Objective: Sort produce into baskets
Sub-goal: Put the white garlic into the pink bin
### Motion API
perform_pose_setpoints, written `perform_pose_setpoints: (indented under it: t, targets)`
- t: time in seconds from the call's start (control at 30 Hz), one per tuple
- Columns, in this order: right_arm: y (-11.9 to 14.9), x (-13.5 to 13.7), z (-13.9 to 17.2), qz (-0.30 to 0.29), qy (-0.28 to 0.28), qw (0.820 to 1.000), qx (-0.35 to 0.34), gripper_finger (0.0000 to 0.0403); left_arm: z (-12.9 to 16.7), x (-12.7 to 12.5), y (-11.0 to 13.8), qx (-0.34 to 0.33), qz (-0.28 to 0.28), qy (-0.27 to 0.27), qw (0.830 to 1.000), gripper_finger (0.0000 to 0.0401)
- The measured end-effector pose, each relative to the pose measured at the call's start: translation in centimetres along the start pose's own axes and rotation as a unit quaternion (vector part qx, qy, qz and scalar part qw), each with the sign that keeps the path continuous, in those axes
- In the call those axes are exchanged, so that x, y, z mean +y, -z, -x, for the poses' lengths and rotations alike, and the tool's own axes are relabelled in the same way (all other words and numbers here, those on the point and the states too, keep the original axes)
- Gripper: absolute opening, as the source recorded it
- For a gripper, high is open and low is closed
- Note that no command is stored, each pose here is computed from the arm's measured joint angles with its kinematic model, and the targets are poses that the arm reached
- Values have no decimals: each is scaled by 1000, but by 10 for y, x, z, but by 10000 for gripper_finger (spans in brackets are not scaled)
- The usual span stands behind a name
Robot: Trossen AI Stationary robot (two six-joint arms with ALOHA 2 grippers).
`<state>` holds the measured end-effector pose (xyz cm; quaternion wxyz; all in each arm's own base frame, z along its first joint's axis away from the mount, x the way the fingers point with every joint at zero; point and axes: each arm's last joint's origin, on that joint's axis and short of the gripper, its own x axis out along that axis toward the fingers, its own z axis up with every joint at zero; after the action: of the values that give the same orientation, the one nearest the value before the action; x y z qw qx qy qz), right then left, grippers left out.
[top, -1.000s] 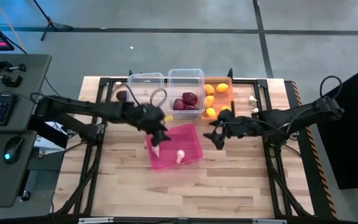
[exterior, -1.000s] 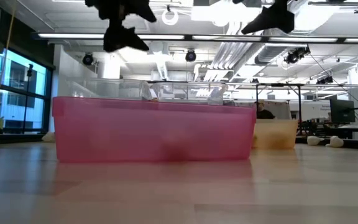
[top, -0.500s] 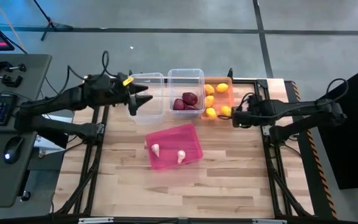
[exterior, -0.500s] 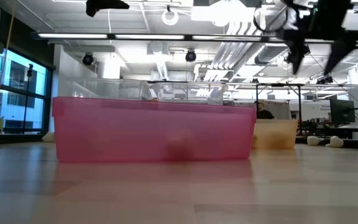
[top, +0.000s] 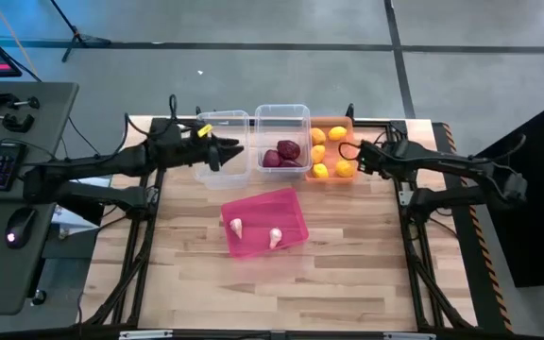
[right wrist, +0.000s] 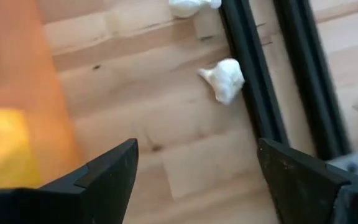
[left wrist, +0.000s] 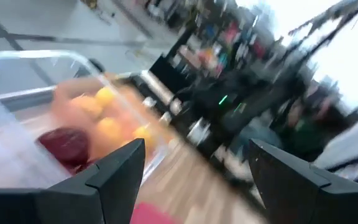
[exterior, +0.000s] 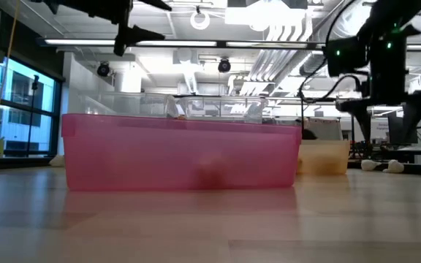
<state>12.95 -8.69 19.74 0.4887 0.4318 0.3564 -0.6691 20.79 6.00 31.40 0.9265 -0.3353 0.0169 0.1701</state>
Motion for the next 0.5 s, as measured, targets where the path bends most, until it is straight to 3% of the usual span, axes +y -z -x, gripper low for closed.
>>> perform_pose_setpoints:
  t: [0.2,0.5]
  targets:
    - [-11,-4,-27,-54,3,997,-48,319,-2,-1,-17,-85,51,41,994,267]
    - [-22,-17,-44,-60,36,996,-48,319,5,6,-47,-209,60,54,974,267]
